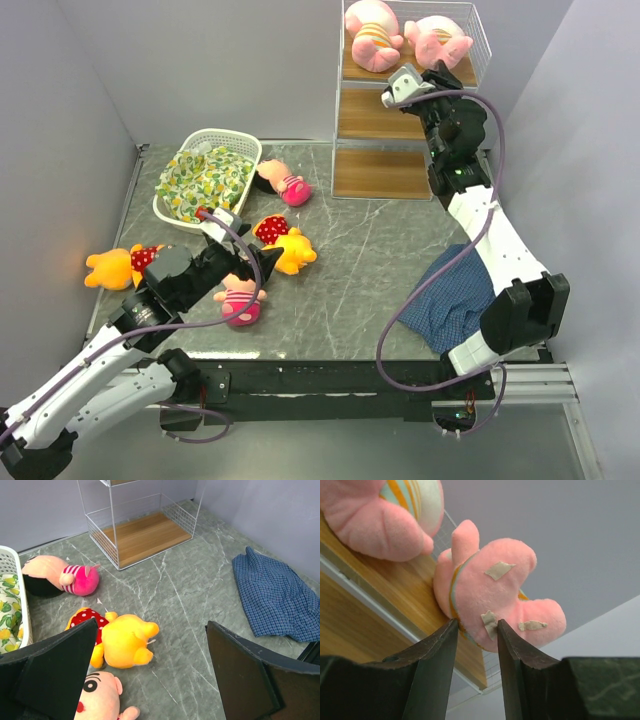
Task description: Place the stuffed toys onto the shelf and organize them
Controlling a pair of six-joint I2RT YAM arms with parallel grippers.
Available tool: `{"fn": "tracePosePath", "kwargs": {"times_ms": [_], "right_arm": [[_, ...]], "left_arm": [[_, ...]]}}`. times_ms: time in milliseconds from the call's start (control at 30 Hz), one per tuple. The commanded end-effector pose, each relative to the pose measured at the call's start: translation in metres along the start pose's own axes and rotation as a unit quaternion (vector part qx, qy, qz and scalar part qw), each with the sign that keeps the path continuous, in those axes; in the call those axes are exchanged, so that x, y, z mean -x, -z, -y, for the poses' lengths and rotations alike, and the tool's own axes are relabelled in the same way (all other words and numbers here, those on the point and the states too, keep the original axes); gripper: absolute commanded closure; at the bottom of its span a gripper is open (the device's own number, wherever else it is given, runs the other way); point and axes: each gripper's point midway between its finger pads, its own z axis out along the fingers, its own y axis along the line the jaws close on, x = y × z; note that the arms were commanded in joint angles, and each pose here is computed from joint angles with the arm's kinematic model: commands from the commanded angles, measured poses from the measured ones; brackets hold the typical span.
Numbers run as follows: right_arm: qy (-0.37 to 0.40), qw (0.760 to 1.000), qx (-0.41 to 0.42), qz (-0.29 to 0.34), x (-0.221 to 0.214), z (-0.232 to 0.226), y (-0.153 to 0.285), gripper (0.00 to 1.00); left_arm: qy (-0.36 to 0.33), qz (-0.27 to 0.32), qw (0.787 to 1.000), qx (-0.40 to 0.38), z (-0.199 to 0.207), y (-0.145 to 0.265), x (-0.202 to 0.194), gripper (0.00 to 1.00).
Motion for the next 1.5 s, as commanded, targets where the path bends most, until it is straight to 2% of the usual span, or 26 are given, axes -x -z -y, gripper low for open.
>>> {"fn": "tracePosePath", "kwargs": {"times_ms": [0, 200, 400, 533, 1067, 1233, 1333, 1467], "right_arm": [[-0.033, 0.999, -0.002, -0.003, 0.001, 0.014, 0.005, 0.54], [-0.084, 0.996, 0.022, -0.025, -0.005, 0.014, 0.007, 0.51], [-0.12, 0.992, 0.035, -0.013, -0.001, 0.018, 0.008, 0.49], [-0.123, 0.991, 0.037, -0.027, -0.009, 0.015, 0.004, 0.48], [-0.178, 0.982, 0.059, -0.007, -0.013, 0.013, -0.024, 0.45], [-0.19, 0.979, 0.07, 0.006, -0.001, 0.017, -0.015, 0.45], [-0.237, 0.968, 0.073, 0.026, 0.023, 0.032, -0.004, 0.43], [-0.358, 0.932, 0.039, 0.034, 0.043, 0.056, 0.011, 0.38]], "left_arm": [[0.005, 0.025, 1.0, -0.001, 0.001, 0.001, 0.013, 0.04], [0.004, 0.027, 1.0, 0.001, 0.0, 0.002, 0.013, 0.04], [0.004, 0.025, 1.0, 0.0, 0.001, 0.001, 0.013, 0.03], [0.005, 0.024, 1.0, 0.0, 0.0, 0.001, 0.012, 0.04], [0.004, 0.02, 1.0, 0.002, 0.0, -0.001, 0.01, 0.04], [0.002, 0.018, 1.0, 0.0, 0.0, -0.002, 0.009, 0.04], [0.003, 0.018, 1.0, -0.002, 0.001, -0.003, 0.009, 0.04], [0.003, 0.018, 1.0, -0.001, 0.001, -0.003, 0.009, 0.04]]}}
